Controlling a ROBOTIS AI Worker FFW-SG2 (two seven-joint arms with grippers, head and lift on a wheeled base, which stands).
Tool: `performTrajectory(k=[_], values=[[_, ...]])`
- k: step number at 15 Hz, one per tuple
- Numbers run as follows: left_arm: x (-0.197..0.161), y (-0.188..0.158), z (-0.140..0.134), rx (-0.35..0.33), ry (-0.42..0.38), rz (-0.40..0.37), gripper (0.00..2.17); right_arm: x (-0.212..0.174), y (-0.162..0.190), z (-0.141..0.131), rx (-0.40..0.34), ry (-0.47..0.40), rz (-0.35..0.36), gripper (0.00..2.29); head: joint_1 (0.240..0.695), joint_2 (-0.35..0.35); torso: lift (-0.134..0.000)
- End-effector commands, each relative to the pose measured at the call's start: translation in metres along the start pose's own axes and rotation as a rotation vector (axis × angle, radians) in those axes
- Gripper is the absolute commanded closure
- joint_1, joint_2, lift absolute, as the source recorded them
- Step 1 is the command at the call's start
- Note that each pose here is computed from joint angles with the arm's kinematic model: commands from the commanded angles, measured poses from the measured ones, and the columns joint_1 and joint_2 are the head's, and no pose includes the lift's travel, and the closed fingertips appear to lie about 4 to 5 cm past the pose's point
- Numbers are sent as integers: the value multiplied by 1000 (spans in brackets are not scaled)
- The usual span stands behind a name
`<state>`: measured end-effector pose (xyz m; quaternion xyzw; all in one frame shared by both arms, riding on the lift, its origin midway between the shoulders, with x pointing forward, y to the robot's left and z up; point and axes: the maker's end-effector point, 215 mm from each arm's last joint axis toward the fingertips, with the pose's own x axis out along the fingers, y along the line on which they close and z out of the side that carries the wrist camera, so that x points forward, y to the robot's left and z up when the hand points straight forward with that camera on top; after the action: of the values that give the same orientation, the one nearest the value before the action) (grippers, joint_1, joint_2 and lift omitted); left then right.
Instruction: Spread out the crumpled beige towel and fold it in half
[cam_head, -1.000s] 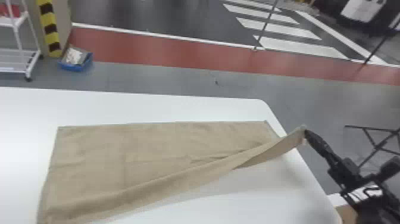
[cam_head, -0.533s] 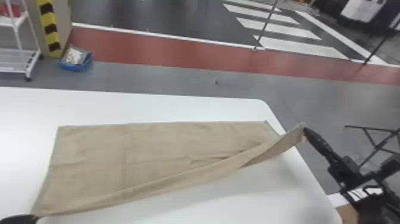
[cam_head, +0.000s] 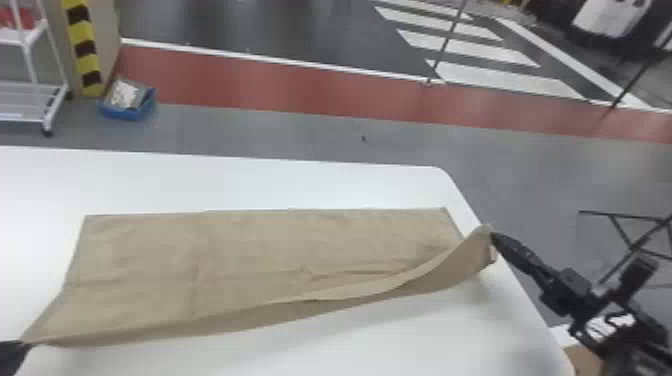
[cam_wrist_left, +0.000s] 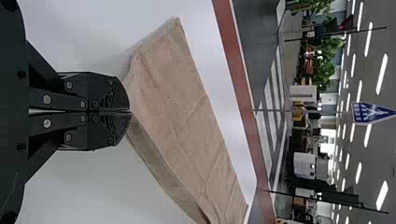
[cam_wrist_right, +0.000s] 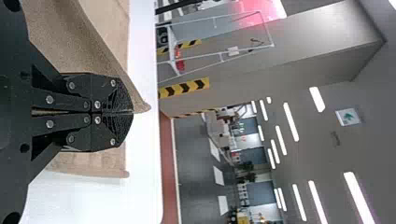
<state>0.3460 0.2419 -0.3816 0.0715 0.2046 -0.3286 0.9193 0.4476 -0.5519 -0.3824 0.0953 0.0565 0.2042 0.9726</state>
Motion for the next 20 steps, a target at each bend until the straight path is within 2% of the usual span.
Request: performTrajectory(k=[1, 3, 4, 6, 7, 9, 11, 12, 14, 15, 16, 20], values=[[2, -1, -1, -3, 0, -2, 1679, 3, 2, -30, 7, 103, -5, 1551, 695, -350, -124], [2, -1, -1, -3, 1, 1, 1679, 0, 1, -58, 45, 216, -20, 1453, 695, -350, -124], [2, -1, -1, -3, 1, 1, 1683, -3, -2, -66, 33, 257, -25, 1308, 695, -350, -124], [2, 0, -5, -5, 7, 2, 1683, -15, -10, -74, 10, 321, -44, 1305, 695, -350, -124], [2, 0, -5, -4, 9, 2, 1683, -21, -17, -68, 1, 321, -58, 1163, 695, -350, -124], [3, -2, -4, -6, 5, -1, 1679, -26, -25, -56, 0, 307, -72, 1099, 695, -350, -124], [4, -4, -3, -5, 1, -3, 1679, -16, -26, -43, -3, 297, -68, 917, 695, -350, -124], [3, -5, -4, -5, 4, -3, 1679, -7, -24, -41, -2, 303, -58, 920, 695, -350, -124], [3, -5, -6, -6, 8, -3, 1679, 8, -20, -43, 10, 325, -41, 883, 695, -350, -124], [3, -6, -6, -5, 9, -4, 1683, 13, -19, -46, 14, 338, -44, 718, 695, -350, -124], [3, -6, -6, -4, 10, -6, 1679, 21, -17, -47, 8, 346, -39, 684, 695, -350, -124], [2, -6, -6, -2, 11, -7, 1683, 23, -16, -58, 39, 383, -40, 687, 695, -350, -124]])
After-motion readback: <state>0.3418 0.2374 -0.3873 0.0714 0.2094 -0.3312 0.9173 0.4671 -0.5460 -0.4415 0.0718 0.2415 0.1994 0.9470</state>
